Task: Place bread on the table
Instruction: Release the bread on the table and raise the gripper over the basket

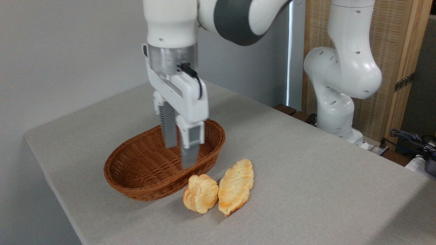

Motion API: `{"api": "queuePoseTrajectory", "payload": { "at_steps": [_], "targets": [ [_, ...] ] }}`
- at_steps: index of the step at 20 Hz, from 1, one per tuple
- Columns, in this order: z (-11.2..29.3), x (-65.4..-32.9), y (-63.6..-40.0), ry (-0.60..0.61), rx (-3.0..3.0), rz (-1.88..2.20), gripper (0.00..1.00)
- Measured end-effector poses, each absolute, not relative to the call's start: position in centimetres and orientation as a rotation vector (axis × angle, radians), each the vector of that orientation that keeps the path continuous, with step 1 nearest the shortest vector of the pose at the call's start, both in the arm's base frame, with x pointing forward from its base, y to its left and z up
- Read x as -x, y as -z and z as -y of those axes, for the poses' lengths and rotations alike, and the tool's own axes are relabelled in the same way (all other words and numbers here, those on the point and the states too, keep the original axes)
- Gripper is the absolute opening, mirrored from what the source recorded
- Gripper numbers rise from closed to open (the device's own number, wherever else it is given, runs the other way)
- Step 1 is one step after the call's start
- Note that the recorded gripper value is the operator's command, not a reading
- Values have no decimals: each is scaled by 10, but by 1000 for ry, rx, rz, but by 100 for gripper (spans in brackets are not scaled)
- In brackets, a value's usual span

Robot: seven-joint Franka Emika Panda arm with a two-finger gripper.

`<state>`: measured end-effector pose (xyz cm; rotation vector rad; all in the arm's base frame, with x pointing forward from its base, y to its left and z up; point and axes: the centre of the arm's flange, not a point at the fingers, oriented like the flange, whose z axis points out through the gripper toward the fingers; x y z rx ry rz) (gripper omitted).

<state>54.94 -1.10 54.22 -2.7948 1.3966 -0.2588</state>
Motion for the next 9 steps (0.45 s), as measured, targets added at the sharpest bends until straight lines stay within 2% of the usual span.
{"api": "queuePoseTrajectory", "payload": {
  "at_steps": [3,9],
  "targets": [
    [27,-554,-545,317,2802,-1341,100],
    [56,-558,-529,283,2909,-1163,100]
  ]
}}
